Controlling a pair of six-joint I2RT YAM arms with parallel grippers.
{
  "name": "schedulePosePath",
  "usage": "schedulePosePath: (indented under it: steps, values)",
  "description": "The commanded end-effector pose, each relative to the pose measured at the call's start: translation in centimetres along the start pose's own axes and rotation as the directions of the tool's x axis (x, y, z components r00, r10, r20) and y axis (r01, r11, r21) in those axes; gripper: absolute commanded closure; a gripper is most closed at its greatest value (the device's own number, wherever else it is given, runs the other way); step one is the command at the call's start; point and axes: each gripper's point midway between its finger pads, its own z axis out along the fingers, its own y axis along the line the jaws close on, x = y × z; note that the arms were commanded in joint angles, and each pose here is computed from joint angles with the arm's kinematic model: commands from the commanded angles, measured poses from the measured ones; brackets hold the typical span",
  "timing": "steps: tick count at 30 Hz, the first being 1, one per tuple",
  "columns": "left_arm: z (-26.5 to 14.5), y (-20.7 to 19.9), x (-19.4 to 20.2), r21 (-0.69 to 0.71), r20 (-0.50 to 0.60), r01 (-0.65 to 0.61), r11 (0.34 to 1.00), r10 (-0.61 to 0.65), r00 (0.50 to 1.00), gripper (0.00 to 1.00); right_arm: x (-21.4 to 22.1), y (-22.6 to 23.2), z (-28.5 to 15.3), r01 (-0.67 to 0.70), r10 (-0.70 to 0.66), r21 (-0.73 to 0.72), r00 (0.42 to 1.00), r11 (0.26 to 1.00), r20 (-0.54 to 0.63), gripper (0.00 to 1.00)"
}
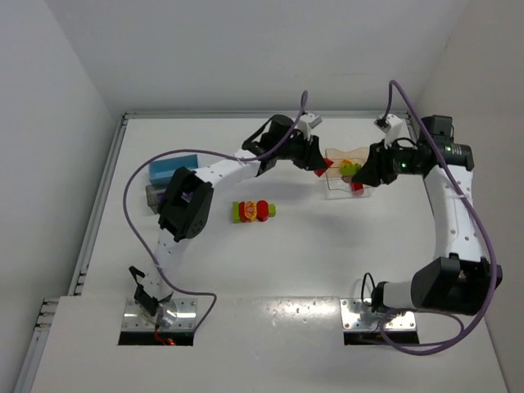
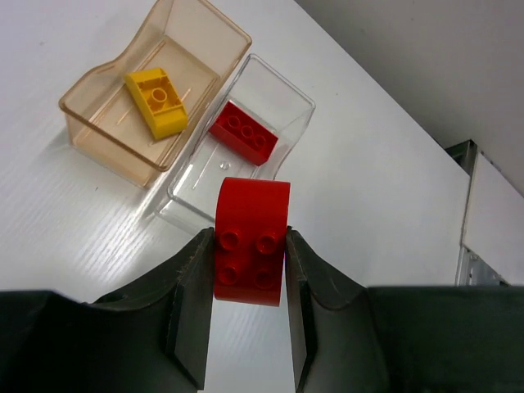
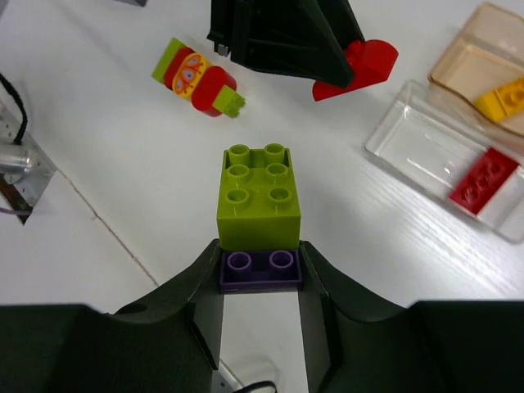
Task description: Sort the legos into containers by color
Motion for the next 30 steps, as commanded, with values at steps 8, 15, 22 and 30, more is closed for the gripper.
schedulePosePath:
  steps: [8, 15, 22, 30]
  values:
    - [6.4, -2.2, -1.5, 0.093, 0.058, -0.059, 0.994, 0.053, 0.997, 0.86, 1.1, -1.2, -3.4, -0.093, 0.086, 0.164, 0.995, 0.982, 0.055, 1.0]
    - [9.0, -2.7, 0.2, 0.137, 0.039, -0.045, 0.99, 0.04, 0.998, 0.8, 1.0, -1.7, -4.6, -0.12, 0.108, 0.201, 0.992, 0.972, 0.073, 1.0]
    - [9.0, -2.9, 0.3, 0.145, 0.036, -0.048, 0.988, 0.043, 0.998, 0.41, 1.0, -2.4, -4.4, -0.155, 0.143, 0.187, 0.987, 0.97, 0.078, 1.0]
    - [4.8, -5.1, -8.2, 0.128, 0.22, -0.137, 0.982, 0.107, 0.97, 0.18, 1.0, -2.7, -3.1, -0.138, 0.132, 0.097, 0.989, 0.986, 0.063, 1.0]
